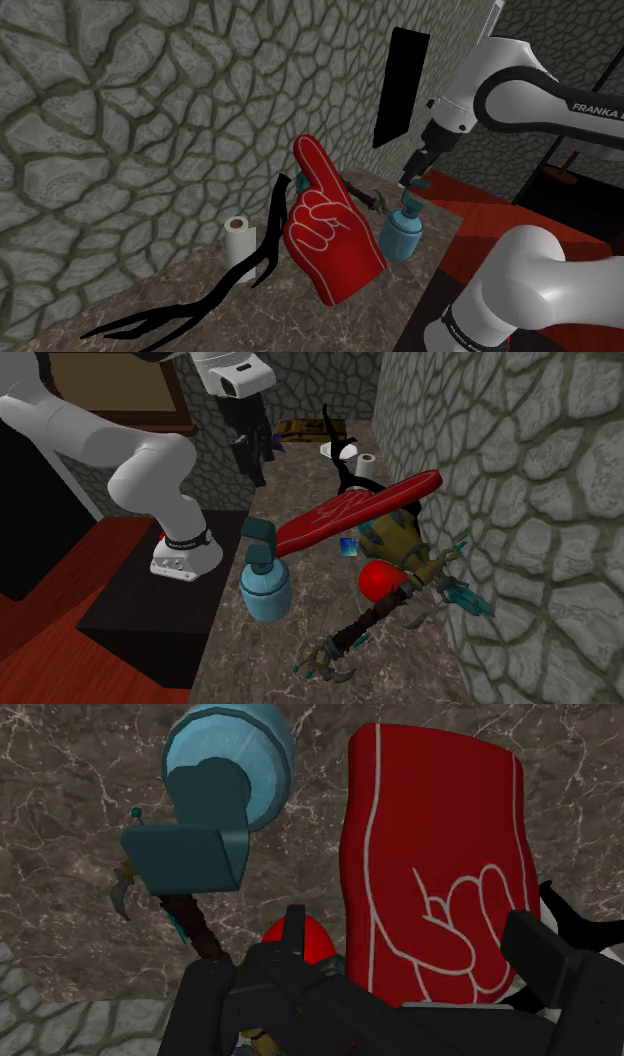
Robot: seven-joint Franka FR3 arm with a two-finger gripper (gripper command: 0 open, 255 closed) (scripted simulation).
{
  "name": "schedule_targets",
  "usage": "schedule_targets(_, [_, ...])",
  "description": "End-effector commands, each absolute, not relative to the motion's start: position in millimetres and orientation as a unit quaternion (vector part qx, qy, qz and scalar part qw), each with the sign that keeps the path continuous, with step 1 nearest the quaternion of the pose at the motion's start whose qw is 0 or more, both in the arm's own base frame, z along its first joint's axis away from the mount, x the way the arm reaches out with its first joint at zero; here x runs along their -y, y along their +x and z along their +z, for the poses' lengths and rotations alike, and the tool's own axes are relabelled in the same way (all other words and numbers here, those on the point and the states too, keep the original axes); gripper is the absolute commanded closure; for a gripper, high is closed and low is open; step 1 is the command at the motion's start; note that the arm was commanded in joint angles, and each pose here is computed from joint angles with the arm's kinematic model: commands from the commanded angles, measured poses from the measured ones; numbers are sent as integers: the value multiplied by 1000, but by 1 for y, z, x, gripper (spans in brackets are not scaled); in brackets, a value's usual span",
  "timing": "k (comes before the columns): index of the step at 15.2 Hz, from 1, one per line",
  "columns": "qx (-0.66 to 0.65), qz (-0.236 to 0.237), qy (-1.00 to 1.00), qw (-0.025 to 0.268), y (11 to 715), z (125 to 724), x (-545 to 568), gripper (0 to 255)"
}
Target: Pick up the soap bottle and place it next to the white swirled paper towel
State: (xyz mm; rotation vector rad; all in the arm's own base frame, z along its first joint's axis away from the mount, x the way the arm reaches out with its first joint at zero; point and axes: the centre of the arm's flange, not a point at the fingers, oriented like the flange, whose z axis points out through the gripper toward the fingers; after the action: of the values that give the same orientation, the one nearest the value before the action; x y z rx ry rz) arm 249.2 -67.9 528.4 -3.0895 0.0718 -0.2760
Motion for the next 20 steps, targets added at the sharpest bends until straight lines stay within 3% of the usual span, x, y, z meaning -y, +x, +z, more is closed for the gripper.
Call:
schedule_targets(1, [-14, -99, -995, 16, 237, 514, 85, 0])
schedule_targets(11, [20, -149, -989, 0, 183, 429, 175, 0])
schedule_targets(20, [20, -149, -989, 0, 195, 390, 175, 0])
